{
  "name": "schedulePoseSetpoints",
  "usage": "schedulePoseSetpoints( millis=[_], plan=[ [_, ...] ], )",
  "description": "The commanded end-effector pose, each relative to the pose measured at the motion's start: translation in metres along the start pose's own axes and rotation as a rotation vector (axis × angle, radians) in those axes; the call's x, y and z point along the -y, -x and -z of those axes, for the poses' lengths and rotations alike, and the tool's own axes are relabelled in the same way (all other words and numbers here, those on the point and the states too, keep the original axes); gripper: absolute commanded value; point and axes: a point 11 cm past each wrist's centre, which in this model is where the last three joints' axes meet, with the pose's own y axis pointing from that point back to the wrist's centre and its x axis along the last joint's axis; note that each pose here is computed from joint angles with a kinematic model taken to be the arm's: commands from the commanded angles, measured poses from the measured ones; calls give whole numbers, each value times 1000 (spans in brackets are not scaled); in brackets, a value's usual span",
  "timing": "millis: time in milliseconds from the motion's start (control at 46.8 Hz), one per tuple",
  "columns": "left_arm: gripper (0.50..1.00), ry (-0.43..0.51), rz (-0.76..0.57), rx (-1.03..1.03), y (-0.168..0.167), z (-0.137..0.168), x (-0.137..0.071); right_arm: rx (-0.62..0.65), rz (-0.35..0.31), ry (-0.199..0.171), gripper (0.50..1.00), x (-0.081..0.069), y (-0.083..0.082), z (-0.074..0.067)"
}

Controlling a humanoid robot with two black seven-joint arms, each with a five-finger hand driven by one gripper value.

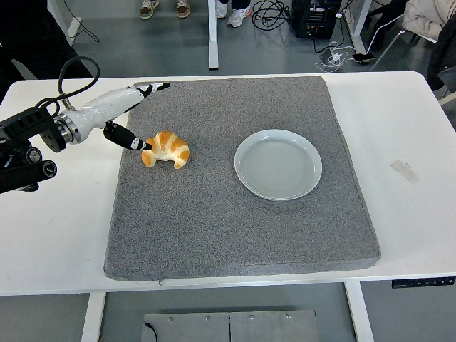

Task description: Place the bread on the plate

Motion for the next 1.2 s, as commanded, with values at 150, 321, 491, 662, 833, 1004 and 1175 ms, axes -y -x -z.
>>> schedulePoseSetpoints(
  millis=[150, 321, 491, 662, 833, 1004, 1175],
  plan=[
    [983, 3, -7, 45, 15, -1, 0, -1, 0, 0, 1000, 0, 0, 0],
    [981, 24, 2, 74, 30, -8, 6, -1, 0, 0, 1000, 0, 0, 0],
    [981, 37, 4, 85, 36, -14, 10, 1, 0, 0, 1000, 0, 0, 0],
    [980, 14, -3, 111, 39, -10, 17, -1, 0, 0, 1000, 0, 0, 0],
    [980, 10, -1, 120, 42, -10, 21, 1, 0, 0, 1000, 0, 0, 0],
    [980, 7, 4, 122, 48, -12, 25, -1, 0, 0, 1000, 0, 0, 0],
    [980, -9, 8, 125, 57, -11, 30, -1, 0, 0, 1000, 0, 0, 0]
  ],
)
